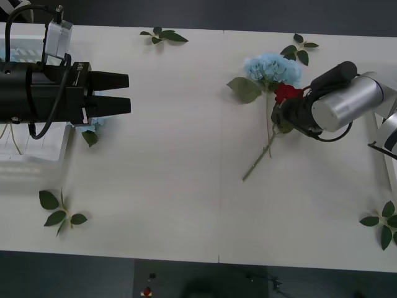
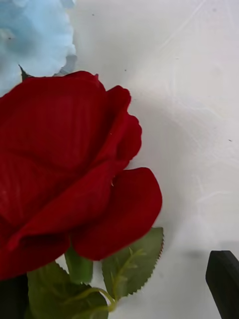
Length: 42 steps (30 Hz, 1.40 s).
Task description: Put the red flowers into the right box and the blue flowers into the left box
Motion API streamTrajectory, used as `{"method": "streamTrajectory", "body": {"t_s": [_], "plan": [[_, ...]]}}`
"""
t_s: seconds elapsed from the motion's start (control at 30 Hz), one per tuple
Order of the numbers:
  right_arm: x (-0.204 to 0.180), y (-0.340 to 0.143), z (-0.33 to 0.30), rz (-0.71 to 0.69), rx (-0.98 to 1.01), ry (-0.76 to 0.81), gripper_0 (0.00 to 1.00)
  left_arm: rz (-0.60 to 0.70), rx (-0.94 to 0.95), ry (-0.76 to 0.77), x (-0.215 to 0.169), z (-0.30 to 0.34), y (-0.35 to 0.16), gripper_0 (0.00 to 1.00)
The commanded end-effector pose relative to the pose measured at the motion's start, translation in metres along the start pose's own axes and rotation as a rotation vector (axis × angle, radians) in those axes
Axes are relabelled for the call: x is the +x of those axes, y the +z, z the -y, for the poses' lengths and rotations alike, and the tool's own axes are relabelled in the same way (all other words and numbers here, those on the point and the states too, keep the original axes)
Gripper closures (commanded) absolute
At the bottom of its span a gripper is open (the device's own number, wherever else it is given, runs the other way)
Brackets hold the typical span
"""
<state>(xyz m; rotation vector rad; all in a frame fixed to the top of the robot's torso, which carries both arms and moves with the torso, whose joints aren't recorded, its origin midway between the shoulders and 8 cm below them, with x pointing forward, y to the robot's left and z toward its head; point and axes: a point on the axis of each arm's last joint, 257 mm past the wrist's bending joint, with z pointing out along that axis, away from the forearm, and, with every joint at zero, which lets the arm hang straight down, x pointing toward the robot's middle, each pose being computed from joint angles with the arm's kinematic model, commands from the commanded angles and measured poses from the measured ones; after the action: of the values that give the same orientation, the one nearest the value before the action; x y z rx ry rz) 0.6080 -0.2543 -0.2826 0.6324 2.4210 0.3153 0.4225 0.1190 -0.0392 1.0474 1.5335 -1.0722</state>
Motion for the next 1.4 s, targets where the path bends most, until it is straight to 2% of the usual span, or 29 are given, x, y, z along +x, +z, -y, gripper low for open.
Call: {"method": "streamTrajectory", "body": {"t_s": [0.03,0.23,0.47,0.83,0.87,0.93,0.97,1.0,1.03,1.07,1.4], "plan": [[-0.02,-0.005,-0.031,0.042,-0.017,0.005,0.0,-0.002,-0.008,0.013,-0.006,0.0,-0.008,0.17],[-0.025,0.001,-0.039,0.068,0.005,-0.02,0.0,-0.002,-0.008,0.013,-0.006,0.0,-0.008,0.17],[-0.029,0.011,-0.029,0.115,0.091,-0.13,0.0,-0.002,-0.008,0.013,-0.006,0.0,-0.008,0.17],[-0.029,0.016,-0.023,0.126,0.12,-0.14,0.01,-0.002,-0.008,0.013,-0.006,0.0,-0.008,0.17],[-0.028,0.016,-0.024,0.124,0.119,-0.138,0.09,-0.002,-0.008,0.013,-0.006,0.0,-0.008,0.18],[-0.028,0.017,-0.024,0.123,0.118,-0.138,0.36,-0.002,-0.008,0.013,-0.006,0.0,-0.008,0.17],[-0.028,0.016,-0.024,0.124,0.119,-0.138,0.64,-0.002,-0.008,0.013,-0.006,0.0,-0.008,0.17],[-0.028,0.016,-0.024,0.123,0.119,-0.136,0.77,-0.002,-0.008,0.013,-0.006,0.0,-0.008,0.17],[-0.027,0.016,-0.024,0.12,0.117,-0.131,0.97,-0.002,-0.008,0.013,-0.006,0.0,-0.008,0.17],[-0.027,0.017,-0.024,0.118,0.116,-0.124,1.0,-0.002,-0.008,0.013,-0.006,0.0,-0.008,0.17],[-0.024,0.015,-0.034,0.107,0.078,-0.103,1.0,-0.002,-0.008,0.013,-0.006,0.0,-0.008,0.17]]}}
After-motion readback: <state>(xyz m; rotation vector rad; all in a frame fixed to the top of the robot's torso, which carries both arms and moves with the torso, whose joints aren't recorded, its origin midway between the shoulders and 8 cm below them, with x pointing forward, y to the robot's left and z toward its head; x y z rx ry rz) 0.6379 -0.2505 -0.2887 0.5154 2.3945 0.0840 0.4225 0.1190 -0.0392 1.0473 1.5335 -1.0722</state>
